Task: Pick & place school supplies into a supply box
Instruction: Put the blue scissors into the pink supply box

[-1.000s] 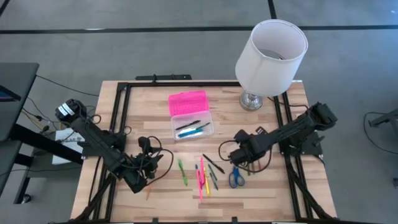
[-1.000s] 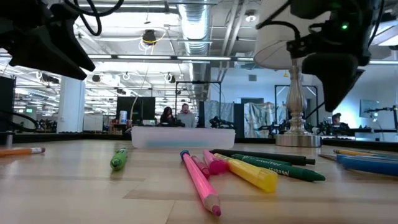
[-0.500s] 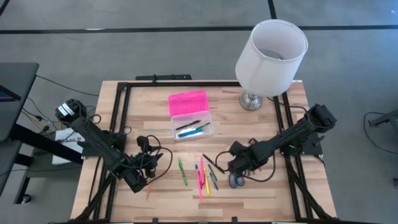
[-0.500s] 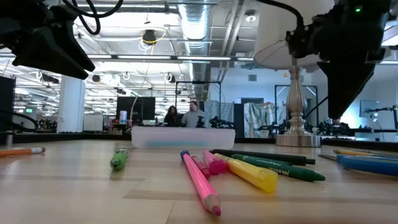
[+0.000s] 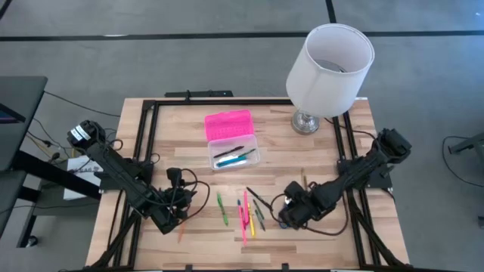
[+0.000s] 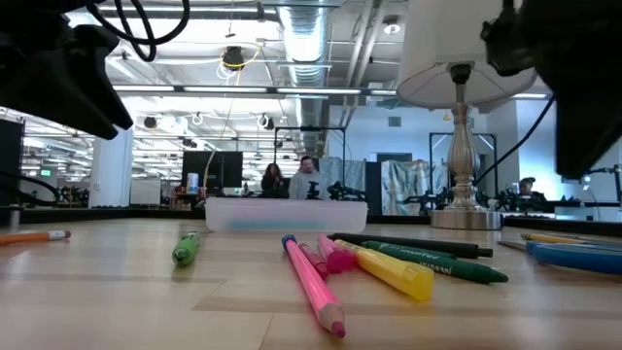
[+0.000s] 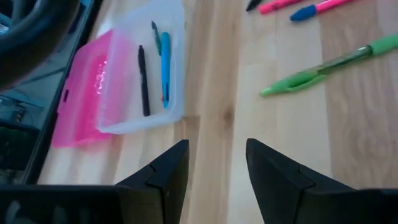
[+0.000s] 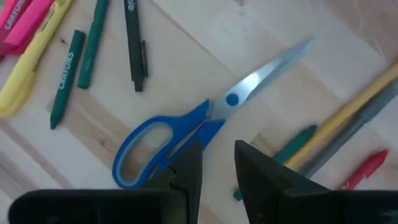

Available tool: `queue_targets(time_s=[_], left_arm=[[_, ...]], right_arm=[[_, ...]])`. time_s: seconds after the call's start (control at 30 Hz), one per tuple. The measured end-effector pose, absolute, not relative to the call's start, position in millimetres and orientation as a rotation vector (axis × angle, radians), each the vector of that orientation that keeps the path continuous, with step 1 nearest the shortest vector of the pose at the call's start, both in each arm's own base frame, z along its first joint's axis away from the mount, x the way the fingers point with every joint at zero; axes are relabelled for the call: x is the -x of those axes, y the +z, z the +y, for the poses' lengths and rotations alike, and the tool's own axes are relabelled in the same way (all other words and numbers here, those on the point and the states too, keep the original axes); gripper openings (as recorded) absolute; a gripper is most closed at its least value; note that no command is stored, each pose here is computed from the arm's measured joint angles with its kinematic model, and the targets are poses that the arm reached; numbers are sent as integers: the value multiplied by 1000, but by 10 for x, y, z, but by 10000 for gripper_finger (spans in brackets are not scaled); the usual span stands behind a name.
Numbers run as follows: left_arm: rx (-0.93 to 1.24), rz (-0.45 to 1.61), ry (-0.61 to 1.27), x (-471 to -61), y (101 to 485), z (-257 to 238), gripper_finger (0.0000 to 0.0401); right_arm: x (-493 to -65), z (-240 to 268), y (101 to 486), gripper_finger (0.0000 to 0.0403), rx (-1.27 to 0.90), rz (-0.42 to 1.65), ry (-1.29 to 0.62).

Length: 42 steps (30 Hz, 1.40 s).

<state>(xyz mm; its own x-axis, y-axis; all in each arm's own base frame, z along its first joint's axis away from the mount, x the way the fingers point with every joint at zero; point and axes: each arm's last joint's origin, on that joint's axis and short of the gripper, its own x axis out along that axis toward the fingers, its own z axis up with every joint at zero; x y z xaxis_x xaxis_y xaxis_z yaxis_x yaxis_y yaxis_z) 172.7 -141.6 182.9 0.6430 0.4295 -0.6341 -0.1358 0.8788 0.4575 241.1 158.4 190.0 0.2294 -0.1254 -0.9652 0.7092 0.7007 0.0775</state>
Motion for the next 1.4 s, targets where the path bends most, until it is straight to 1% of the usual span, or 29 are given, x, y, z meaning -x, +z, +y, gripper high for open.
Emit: queue_targets(time_s=[0.13, 0.33, 0.47, 0.57, 0.87, 1.0, 1.13, 1.4], left_arm=[[-388, 813, 332, -1727, 1829, -1416, 155], [-407, 817, 340, -1718, 1828, -1404, 155], [-411, 817, 341, -1717, 1828, -1403, 155], [-420, 817, 339, -1717, 1828, -1403, 155], [-442, 814, 337, -1718, 1830, -1402, 155], [-445, 815, 336, -1718, 1830, -1401, 155], [-460, 815, 332, -1719, 1831, -1401, 155], [-468, 807, 339, -1720, 1834, -1398, 155]], right_arm=[[-2422, 1629, 1905, 88, -620, 1180, -612], [-2579, 1753, 1884, 89, -708, 1075, -503], [-2627, 1800, 1698, 89, -702, 1141, -513], [-2637, 1835, 1540, 89, -702, 1239, -526], [-2709, 2002, 1754, 89, -711, 1176, -461], [-2699, 2005, 1710, 90, -702, 1196, -477], [-2696, 2001, 1714, 110, -737, 1198, -501], [-2636, 1996, 1651, 192, -738, 1236, -590]])
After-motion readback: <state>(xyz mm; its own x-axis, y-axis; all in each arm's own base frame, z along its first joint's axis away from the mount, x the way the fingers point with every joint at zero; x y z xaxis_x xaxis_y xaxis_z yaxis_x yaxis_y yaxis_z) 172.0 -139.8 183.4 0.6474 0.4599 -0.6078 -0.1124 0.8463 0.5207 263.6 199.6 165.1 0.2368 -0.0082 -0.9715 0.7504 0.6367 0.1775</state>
